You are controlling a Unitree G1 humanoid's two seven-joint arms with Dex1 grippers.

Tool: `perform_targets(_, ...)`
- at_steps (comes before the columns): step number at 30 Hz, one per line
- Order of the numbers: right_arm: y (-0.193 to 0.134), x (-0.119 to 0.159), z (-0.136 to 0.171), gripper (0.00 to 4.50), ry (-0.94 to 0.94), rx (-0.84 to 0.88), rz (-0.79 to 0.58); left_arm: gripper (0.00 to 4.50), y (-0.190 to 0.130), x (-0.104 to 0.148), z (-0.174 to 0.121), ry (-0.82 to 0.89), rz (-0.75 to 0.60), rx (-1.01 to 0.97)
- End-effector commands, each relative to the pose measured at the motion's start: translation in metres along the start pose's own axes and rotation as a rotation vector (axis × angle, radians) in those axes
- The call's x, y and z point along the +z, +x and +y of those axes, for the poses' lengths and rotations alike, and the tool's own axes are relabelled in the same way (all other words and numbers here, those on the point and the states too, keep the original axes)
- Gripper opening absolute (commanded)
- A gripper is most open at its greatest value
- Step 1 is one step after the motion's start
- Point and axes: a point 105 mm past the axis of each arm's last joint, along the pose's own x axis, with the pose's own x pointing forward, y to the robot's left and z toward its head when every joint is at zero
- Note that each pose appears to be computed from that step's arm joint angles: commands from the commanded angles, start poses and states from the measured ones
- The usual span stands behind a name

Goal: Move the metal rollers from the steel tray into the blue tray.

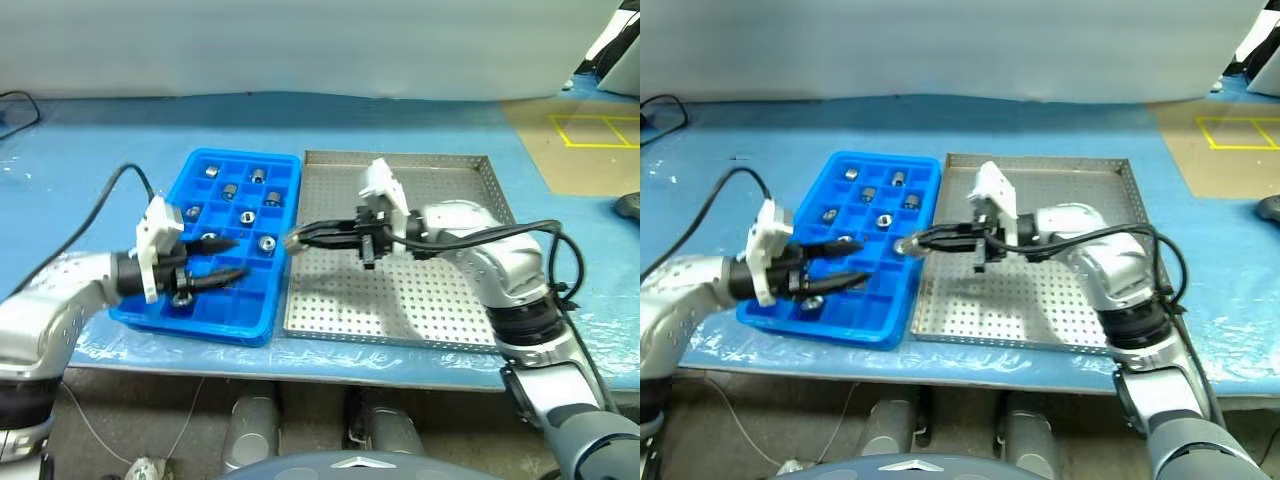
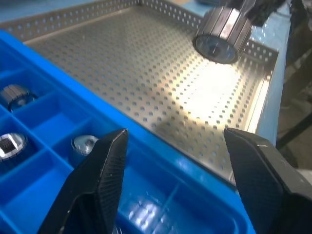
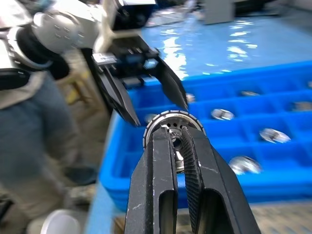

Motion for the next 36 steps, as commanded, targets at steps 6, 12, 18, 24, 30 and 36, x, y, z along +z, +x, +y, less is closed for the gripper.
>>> perform_targets(6, 0.026, -0.012, -0.006, 0.0, 0.087, 0.112, 0.003, 3.31, -0.025, 0.009, -0.018, 0.07, -0.007, 0.073)
perform_targets(12, 0.039, -0.037, -0.011, 0.0, 0.187, 0.143, 0.045, 3.31, -0.034, 0.01, -0.019, 0.041, -0.02, 0.148)
perform_targets(18, 0.04, -0.043, -0.015, 0.0, 0.218, 0.121, 0.06, 3.31, -0.033, 0.01, -0.019, 0.027, -0.03, 0.171)
perform_targets(24, 0.034, -0.05, -0.028, 0.0, 0.217, 0.049, 0.064, 3.31, -0.027, 0.013, -0.015, 0.032, -0.036, 0.166)
perform_targets(30, 0.034, -0.052, -0.019, 1.56, 0.283, 0.087, 0.067, 3.34, -0.025, 0.014, -0.008, 0.034, -0.043, 0.167)
perform_targets(36, 0.023, -0.047, -0.013, 3.69, 0.307, 0.094, 0.073, 3.34, -0.022, 0.016, -0.002, 0.042, -0.049, 0.162)
